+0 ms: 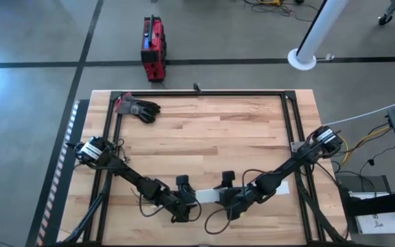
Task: Ziptie cables
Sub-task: Close the white cable duct cover
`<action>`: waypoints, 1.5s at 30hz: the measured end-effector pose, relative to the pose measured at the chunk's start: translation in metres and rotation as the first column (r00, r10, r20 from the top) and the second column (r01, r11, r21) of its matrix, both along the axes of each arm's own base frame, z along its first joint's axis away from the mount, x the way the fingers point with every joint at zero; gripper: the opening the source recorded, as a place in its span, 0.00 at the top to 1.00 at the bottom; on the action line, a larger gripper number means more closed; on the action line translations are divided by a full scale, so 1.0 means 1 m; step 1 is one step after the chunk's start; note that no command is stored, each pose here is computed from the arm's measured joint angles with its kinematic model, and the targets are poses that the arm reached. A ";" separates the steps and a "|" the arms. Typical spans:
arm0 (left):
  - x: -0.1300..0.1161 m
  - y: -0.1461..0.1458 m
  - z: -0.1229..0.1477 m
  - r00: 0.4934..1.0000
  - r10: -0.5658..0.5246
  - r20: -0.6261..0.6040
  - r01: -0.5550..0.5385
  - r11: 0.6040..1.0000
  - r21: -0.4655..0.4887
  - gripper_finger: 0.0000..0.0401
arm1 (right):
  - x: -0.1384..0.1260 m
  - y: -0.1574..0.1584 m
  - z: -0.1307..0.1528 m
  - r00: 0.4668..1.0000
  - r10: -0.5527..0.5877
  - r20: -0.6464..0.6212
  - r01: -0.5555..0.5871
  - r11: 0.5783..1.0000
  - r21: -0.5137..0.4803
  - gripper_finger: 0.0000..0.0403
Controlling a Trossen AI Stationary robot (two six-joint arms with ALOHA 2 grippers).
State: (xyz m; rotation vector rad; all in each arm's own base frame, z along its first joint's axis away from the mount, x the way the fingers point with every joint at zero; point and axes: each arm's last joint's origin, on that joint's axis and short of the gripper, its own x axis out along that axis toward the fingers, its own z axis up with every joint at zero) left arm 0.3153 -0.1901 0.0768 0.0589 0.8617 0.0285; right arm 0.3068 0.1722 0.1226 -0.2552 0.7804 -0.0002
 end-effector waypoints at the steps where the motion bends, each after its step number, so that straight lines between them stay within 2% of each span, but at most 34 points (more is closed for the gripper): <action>1: 0.000 0.000 0.000 1.000 0.000 0.000 0.000 1.000 0.000 0.44 | 0.001 -0.001 0.001 1.000 0.003 -0.005 -0.003 1.000 0.011 0.46; 22: 0.000 0.000 0.000 1.000 0.005 0.009 -0.005 1.000 0.010 0.40 | 0.007 -0.019 -0.004 0.995 0.006 -0.105 0.017 0.977 0.214 0.46; 28: 0.000 0.000 0.000 1.000 0.009 0.010 -0.009 1.000 0.007 0.43 | 0.007 -0.019 -0.004 0.994 0.010 -0.111 0.016 0.973 0.232 0.46; 36: 0.001 -0.001 0.001 0.999 0.029 0.043 -0.030 0.999 0.020 0.40 | 0.010 -0.017 -0.010 0.996 0.015 -0.093 0.008 0.971 0.238 0.46; 45: 0.004 0.002 0.002 0.996 0.044 0.073 -0.046 0.999 0.024 0.44 | 0.019 -0.013 -0.020 0.999 0.031 -0.023 -0.025 0.967 0.254 0.46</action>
